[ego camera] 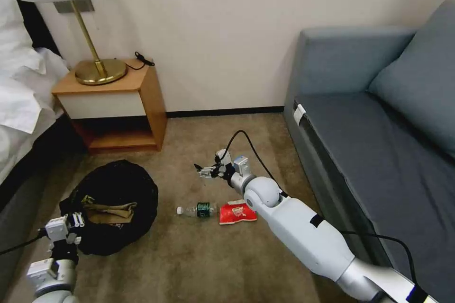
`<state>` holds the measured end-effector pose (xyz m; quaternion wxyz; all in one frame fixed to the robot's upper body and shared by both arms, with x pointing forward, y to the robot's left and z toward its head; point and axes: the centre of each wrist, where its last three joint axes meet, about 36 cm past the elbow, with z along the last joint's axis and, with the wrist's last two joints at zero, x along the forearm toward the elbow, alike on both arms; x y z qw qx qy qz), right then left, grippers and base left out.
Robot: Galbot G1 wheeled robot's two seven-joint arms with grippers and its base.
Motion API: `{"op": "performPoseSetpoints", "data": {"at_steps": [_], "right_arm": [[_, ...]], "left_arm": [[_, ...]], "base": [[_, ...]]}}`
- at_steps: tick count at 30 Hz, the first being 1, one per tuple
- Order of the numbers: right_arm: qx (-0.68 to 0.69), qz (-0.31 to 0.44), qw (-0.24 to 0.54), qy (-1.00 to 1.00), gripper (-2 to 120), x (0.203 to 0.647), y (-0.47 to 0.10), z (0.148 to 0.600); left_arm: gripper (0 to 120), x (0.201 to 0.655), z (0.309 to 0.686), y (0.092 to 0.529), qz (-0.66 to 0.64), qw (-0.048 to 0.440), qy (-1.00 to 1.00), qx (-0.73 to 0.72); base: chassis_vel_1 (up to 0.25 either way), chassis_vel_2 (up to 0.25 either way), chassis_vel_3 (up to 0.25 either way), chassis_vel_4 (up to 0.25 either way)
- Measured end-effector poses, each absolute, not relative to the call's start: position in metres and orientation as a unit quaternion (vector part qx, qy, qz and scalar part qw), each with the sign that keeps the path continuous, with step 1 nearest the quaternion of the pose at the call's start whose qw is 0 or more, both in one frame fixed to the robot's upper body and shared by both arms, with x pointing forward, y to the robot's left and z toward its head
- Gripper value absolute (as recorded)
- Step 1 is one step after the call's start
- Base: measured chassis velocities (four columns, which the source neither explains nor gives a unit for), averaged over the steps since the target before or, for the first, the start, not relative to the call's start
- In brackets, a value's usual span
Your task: Pick up the trash bin, then pick up the garbage on the floor and place it into the trash bin.
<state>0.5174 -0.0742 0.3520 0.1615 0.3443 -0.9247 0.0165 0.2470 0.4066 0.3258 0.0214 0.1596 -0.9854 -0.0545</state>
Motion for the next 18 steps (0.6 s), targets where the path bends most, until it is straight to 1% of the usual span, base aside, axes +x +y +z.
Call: {"op": "performPoseSetpoints", "data": {"at_steps": [5, 12, 17, 18], "right_arm": [[0.352, 0.016, 0.166, -0.921, 100, 0.517, -0.071, 0.351], [0.397, 0.033, 0.197, -0.896, 100, 0.527, -0.062, 0.354], [0.429, 0.062, 0.211, -0.876, 100, 0.538, -0.056, 0.348], [0.443, 0.086, 0.219, -0.865, 100, 0.544, -0.054, 0.340]], "left_arm": [[5, 0.247, 0.327, 0.407, -0.053, 0.021, -0.986, 0.159], [5, 0.247, 0.329, 0.411, -0.055, 0.021, -0.986, 0.159], [5, 0.245, 0.328, 0.413, -0.056, 0.024, -0.985, 0.159], [5, 0.244, 0.328, 0.414, -0.056, 0.025, -0.985, 0.160]], "base": [[-0.018, 0.019, 0.021, -0.018], [0.000, 0.000, 0.000, 0.000], [0.000, 0.000, 0.000, 0.000], [0.000, 0.000, 0.000, 0.000]]}}
